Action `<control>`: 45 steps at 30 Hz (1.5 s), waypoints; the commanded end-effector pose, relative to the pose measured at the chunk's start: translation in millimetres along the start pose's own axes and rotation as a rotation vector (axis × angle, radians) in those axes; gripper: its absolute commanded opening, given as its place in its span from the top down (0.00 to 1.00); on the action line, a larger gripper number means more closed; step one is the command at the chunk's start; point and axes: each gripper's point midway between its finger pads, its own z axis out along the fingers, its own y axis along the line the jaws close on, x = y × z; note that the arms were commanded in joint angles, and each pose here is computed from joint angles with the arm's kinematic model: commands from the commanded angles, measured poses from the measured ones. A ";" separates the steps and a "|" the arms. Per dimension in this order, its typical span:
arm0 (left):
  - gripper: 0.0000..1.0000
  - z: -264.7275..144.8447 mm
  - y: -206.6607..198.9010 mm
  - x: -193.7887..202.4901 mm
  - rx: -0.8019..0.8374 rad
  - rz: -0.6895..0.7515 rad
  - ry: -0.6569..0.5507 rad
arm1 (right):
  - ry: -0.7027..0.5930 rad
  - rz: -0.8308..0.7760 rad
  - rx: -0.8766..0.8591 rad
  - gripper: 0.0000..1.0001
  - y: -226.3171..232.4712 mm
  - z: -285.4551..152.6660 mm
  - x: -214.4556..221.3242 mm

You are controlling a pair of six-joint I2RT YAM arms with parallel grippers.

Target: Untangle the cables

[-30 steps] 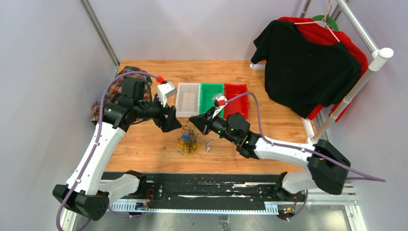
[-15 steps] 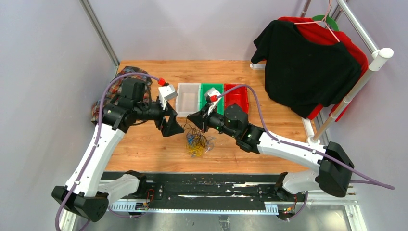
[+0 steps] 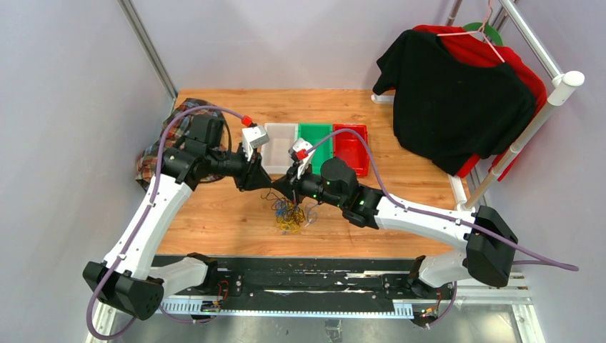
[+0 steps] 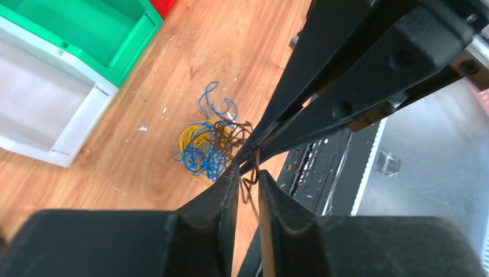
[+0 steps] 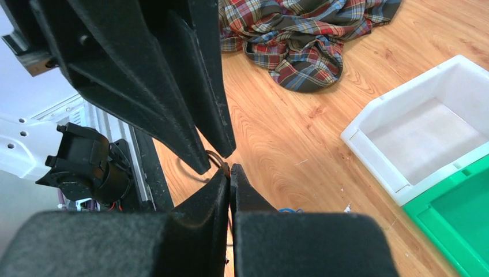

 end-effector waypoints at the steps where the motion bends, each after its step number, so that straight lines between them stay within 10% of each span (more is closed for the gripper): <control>1: 0.81 0.0 4.3 3.0 -0.038 0.037 -0.006 | -0.048 -0.029 -0.044 0.99 13.7 1.1 -18.8; 7: 0.99 -1.7 8.7 -0.5 -0.083 0.025 -0.035 | -0.048 -0.019 -0.050 0.99 14.7 1.4 -12.9; 22: 0.99 -18.4 -13.3 -26.6 -0.074 -0.004 -0.136 | -0.120 0.023 0.102 0.69 -12.9 16.5 -8.2; 45: 0.99 -77.1 -67.3 -96.7 -0.057 0.136 -0.304 | -0.148 0.079 0.298 0.64 -50.8 20.3 44.9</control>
